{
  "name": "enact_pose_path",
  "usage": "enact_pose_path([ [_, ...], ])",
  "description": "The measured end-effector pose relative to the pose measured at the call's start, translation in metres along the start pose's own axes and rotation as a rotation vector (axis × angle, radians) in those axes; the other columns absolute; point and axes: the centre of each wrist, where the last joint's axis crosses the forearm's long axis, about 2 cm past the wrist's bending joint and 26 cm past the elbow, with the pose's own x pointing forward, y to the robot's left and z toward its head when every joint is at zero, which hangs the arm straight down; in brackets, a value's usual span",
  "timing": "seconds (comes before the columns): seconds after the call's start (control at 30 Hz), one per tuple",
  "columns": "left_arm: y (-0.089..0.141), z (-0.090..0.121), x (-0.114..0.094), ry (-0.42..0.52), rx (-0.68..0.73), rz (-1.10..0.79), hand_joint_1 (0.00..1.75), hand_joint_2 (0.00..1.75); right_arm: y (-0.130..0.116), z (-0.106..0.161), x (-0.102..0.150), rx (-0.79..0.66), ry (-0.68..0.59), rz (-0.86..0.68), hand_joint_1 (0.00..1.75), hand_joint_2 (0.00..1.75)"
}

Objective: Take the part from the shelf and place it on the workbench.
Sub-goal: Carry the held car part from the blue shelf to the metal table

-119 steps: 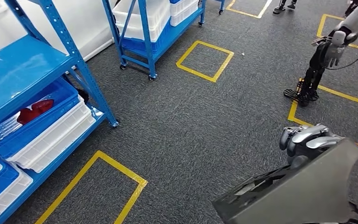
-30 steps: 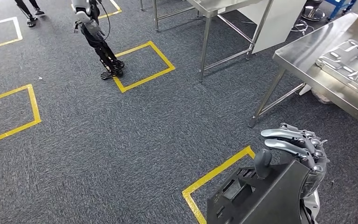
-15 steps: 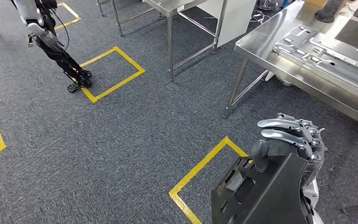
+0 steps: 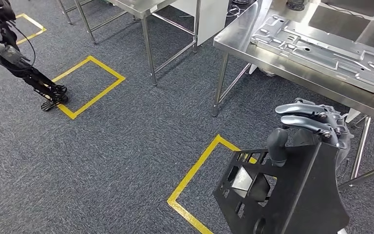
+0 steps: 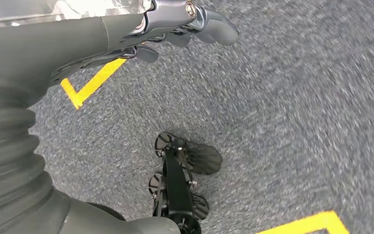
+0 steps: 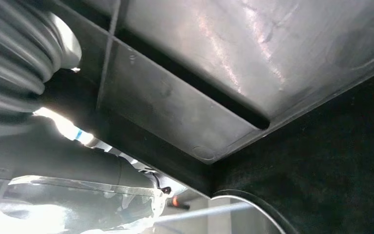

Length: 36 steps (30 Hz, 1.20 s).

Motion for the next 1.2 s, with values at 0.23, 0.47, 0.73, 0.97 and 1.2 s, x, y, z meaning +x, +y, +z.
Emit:
enact_pose_path([
  [0.23,-0.002,0.001,-0.001,0.003,-0.011,0.000,0.00,1.75,0.003,-0.006,-0.003,-0.005,0.001,0.014,1.75,1.75],
  [0.47,0.000,0.001,-0.003,0.001,-0.016,0.027,0.00,1.75,0.006,-0.008,-0.006,0.002,0.015,0.012,1.75,1.75],
  [0.73,-0.003,0.001,-0.002,-0.014,-0.044,0.049,0.00,1.75,0.009,-0.015,-0.011,0.004,0.014,0.006,1.75,1.75],
  [0.97,-0.004,0.001,-0.001,-0.015,-0.051,0.058,0.00,1.75,0.012,-0.016,-0.013,0.013,0.022,-0.005,1.75,1.75],
  [1.2,-0.007,0.001,0.000,-0.018,-0.064,0.067,0.00,1.75,0.015,-0.020,-0.014,0.013,0.027,-0.019,1.75,1.75],
])
